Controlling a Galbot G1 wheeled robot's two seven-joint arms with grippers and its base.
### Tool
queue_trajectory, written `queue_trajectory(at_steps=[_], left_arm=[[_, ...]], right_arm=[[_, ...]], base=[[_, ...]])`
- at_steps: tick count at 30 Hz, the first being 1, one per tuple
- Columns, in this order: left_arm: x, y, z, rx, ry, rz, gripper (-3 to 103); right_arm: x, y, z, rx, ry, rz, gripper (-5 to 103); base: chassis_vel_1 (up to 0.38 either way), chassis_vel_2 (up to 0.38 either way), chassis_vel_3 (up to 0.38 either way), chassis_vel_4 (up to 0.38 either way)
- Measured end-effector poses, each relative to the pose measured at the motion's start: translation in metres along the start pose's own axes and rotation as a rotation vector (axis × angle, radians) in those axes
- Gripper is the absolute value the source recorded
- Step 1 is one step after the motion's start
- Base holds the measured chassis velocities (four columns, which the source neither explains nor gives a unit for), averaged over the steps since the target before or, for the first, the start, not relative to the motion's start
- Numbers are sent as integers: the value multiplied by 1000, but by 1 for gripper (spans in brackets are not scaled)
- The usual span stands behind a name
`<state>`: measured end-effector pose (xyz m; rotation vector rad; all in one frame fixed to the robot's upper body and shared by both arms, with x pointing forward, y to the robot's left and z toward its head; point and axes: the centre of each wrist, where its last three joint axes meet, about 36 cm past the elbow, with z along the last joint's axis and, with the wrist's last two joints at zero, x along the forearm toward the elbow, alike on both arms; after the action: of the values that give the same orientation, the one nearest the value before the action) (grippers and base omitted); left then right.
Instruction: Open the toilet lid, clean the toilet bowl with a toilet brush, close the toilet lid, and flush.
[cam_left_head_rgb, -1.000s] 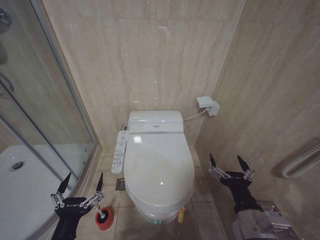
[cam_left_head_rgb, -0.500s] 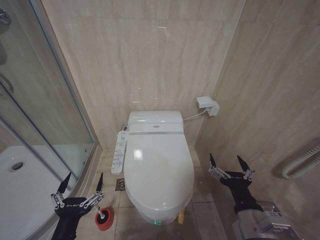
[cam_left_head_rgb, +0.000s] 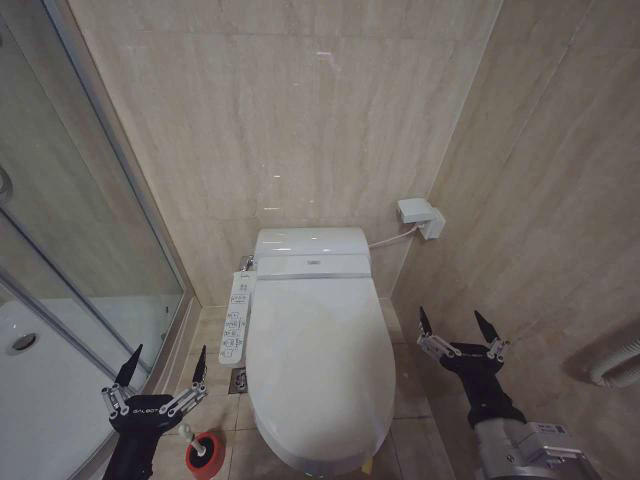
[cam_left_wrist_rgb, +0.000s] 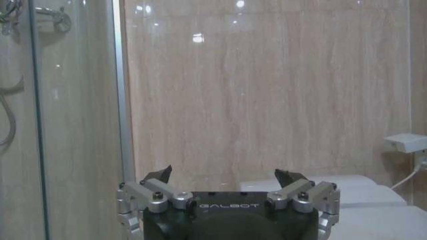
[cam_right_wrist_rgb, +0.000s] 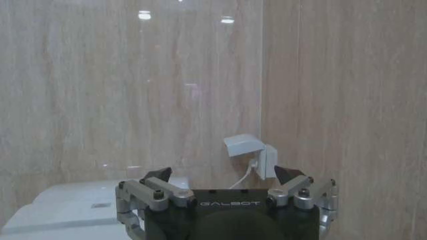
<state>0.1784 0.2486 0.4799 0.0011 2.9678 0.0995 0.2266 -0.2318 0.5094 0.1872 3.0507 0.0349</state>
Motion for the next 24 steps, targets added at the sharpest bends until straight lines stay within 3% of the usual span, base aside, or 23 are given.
queue_trajectory(at_steps=[24], left_arm=[[0,0,0,0,0,0,100]], right_arm=[[0,0,0,0,0,0,100]], base=[[0,0,0,0]])
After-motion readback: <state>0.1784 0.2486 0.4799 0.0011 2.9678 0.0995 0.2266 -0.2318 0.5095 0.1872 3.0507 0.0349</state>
